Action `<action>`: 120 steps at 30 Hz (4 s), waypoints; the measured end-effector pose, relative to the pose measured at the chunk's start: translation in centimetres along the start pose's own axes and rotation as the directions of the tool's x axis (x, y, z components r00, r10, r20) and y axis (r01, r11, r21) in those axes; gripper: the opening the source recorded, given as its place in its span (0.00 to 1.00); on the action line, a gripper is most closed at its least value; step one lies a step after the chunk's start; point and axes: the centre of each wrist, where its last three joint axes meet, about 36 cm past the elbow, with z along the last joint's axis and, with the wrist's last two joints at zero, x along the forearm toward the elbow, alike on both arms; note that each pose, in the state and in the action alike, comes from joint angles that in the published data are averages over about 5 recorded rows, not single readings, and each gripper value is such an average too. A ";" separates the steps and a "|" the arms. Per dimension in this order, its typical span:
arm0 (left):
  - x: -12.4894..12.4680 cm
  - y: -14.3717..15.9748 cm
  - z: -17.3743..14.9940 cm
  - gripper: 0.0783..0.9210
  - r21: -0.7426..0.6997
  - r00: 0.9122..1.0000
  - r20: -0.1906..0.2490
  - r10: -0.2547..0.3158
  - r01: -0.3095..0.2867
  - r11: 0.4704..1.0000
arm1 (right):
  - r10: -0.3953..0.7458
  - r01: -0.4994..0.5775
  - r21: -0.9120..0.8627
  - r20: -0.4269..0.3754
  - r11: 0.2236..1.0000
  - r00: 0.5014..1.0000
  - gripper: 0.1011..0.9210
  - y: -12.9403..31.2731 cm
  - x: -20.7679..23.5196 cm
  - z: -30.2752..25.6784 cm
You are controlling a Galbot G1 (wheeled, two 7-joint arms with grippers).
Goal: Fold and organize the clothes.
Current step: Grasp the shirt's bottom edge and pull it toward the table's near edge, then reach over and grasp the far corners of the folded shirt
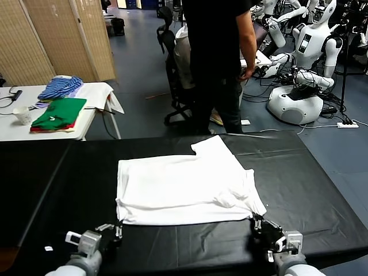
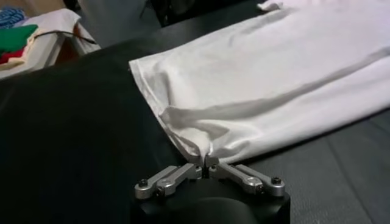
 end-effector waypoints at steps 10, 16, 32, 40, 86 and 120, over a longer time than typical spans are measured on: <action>1.2 -0.3 0.1 0.10 -0.099 0.999 -0.033 -0.041 0.038 0.994 | -0.001 0.001 0.010 -0.049 1.000 0.999 0.05 0.7 1.9 -0.4; 1.4 -0.3 0.2 0.10 -0.119 0.998 -0.045 -0.052 0.046 0.992 | 0.002 -0.001 0.010 -0.051 1.000 0.999 0.05 0.7 2.1 -0.4; 2.4 -0.6 -0.2 0.74 -0.177 0.996 -0.043 -0.072 0.063 0.982 | 0.040 -0.039 0.027 -0.028 0.999 0.999 0.92 0.6 3.3 -1.1; 3.6 -0.2 -0.9 0.98 -0.234 0.990 -0.032 -0.140 0.129 0.964 | 0.084 -0.086 0.076 0.026 0.993 0.996 0.98 0.1 4.2 -2.4; -12.6 8.7 -6.5 0.98 0.325 0.956 0.269 -0.119 0.027 0.945 | -0.167 0.140 0.137 0.217 0.981 0.962 0.98 -1.3 -22.6 -13.6; -16.9 8.7 -7.3 0.98 0.388 0.976 0.163 -0.147 0.074 0.919 | -0.167 0.155 0.124 0.097 0.980 0.981 0.85 2.3 -30.0 -14.7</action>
